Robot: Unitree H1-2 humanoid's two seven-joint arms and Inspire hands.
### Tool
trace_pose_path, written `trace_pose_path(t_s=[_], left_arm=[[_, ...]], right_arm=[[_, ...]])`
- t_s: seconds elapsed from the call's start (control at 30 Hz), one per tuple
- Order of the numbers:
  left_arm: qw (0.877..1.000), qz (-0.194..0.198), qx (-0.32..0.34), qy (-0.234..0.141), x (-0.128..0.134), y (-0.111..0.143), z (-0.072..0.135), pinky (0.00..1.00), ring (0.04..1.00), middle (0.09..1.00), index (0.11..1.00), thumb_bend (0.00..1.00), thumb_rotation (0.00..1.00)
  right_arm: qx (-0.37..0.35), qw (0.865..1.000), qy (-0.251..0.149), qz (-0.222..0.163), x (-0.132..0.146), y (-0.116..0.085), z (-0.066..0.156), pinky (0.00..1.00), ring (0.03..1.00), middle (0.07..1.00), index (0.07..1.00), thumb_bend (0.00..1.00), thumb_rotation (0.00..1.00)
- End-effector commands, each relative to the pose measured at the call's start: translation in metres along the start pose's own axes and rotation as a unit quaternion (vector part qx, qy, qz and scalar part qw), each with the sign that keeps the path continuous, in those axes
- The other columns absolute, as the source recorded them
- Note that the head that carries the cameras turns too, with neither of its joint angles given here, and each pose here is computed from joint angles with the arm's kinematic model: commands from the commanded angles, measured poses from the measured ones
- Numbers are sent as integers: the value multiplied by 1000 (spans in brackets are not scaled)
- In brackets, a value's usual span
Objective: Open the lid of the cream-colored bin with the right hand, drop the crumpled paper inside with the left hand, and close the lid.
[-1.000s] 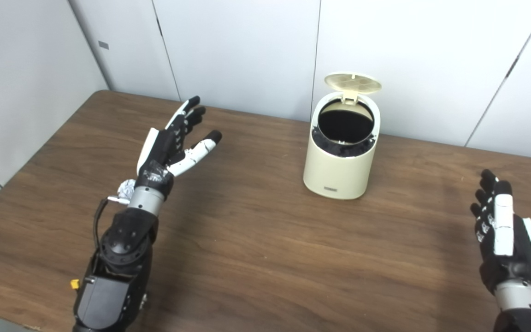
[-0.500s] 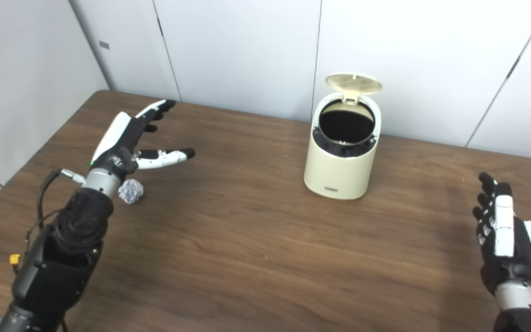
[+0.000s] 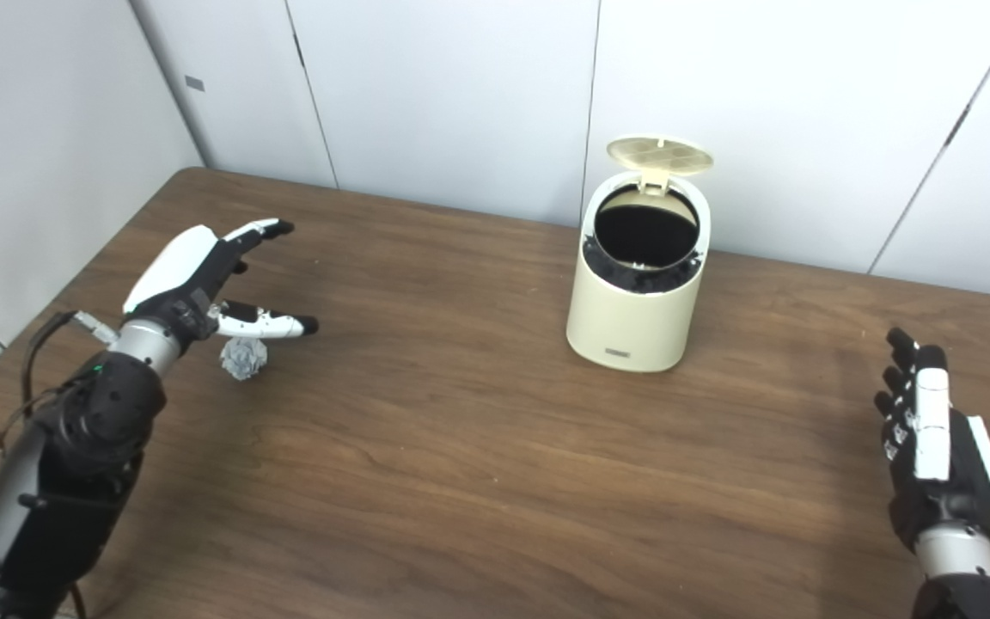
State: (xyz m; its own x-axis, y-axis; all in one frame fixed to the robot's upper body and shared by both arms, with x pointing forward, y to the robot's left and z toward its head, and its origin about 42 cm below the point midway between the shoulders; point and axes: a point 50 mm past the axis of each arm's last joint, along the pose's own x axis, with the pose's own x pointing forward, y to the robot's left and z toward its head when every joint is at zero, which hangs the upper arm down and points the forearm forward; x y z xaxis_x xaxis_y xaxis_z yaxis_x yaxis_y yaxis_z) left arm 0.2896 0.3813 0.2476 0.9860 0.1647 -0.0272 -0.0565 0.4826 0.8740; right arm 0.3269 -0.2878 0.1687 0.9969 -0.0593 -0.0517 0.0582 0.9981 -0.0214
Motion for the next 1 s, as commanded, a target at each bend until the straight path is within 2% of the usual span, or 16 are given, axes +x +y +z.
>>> trace_pose_path(t_s=[0.0, 0.23, 0.43, 0.57, 0.77, 0.97], left_arm=[[999, 32, 31, -9, -1, 20, 3, 782, 899, 895, 875, 882, 203], [996, 29, 78, 8, -7, 22, -5, 752, 875, 877, 856, 882, 228], [992, 2, 118, 33, -8, 23, -6, 724, 873, 876, 854, 879, 152], [990, -12, 133, 46, -7, 21, -5, 655, 812, 842, 830, 893, 133], [989, -24, 137, 55, -5, 18, -7, 606, 751, 793, 781, 890, 114], [990, -33, 121, 60, -6, 16, -9, 611, 735, 770, 755, 875, 96]], right_arm=[[-3, 999, -50, 2, 7, 3, 21, 1000, 1000, 1000, 916, 535, 1000], [6, 999, -48, 5, 8, 2, 17, 1000, 1000, 1000, 912, 520, 1000], [3, 999, -48, 12, 9, -2, 15, 1000, 1000, 1000, 909, 528, 1000], [0, 999, -51, 14, 10, -3, 12, 1000, 1000, 991, 907, 532, 1000], [0, 999, -51, 12, 11, -5, 9, 1000, 1000, 982, 905, 557, 1000], [-1, 999, -52, 9, 13, -7, 7, 1000, 1000, 974, 902, 561, 1000]])
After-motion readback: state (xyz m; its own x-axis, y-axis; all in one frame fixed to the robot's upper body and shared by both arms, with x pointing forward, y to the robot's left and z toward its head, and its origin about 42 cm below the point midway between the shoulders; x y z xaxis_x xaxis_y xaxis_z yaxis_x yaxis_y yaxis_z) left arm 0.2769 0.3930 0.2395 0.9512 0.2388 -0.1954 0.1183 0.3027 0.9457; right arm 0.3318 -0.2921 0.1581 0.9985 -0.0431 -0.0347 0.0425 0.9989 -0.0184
